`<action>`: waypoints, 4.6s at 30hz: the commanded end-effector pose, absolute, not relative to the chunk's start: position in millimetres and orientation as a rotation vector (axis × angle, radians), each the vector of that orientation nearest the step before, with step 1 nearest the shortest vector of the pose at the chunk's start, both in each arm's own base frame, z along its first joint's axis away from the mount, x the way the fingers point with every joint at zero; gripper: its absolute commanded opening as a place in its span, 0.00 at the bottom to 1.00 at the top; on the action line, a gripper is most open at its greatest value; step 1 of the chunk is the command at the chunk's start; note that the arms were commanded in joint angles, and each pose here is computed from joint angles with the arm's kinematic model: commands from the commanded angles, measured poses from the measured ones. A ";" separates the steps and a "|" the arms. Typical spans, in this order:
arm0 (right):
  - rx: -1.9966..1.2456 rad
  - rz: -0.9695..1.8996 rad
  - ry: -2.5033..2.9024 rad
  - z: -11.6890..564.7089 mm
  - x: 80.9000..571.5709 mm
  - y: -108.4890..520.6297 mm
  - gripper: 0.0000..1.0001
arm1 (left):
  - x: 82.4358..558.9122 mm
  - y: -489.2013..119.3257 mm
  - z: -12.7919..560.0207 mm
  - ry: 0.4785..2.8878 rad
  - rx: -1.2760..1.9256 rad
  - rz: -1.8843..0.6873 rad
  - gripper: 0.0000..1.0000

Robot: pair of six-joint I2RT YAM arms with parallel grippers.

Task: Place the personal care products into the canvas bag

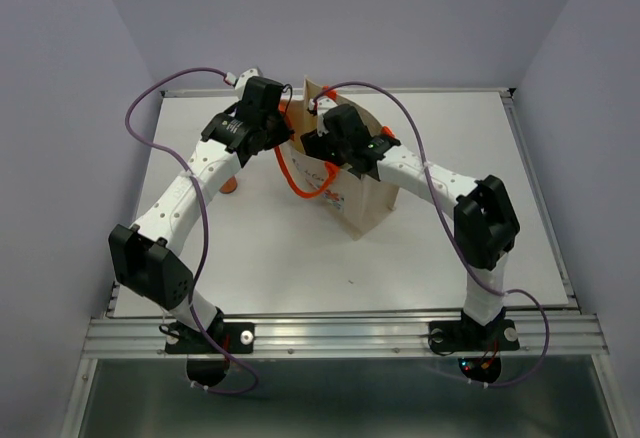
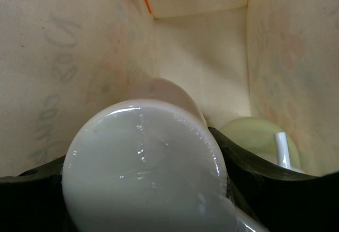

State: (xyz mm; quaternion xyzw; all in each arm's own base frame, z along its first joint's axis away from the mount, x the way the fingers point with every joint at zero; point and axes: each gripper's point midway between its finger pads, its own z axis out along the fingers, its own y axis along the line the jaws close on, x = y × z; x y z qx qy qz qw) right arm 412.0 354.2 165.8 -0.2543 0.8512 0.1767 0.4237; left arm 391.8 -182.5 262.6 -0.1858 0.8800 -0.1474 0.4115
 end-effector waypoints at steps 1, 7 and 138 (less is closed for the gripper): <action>-0.608 0.474 2.038 188.7 425.0 357.4 0.01 | 395.8 -178.6 314.2 2.071 -0.485 -0.426 0.00; -0.650 0.486 2.099 159.9 418.7 354.6 0.01 | 395.9 -178.2 313.1 2.073 -0.491 -0.423 0.00; -0.357 0.208 1.736 359.6 376.4 233.8 1.00 | 422.3 -24.7 323.8 2.080 -0.487 0.029 0.00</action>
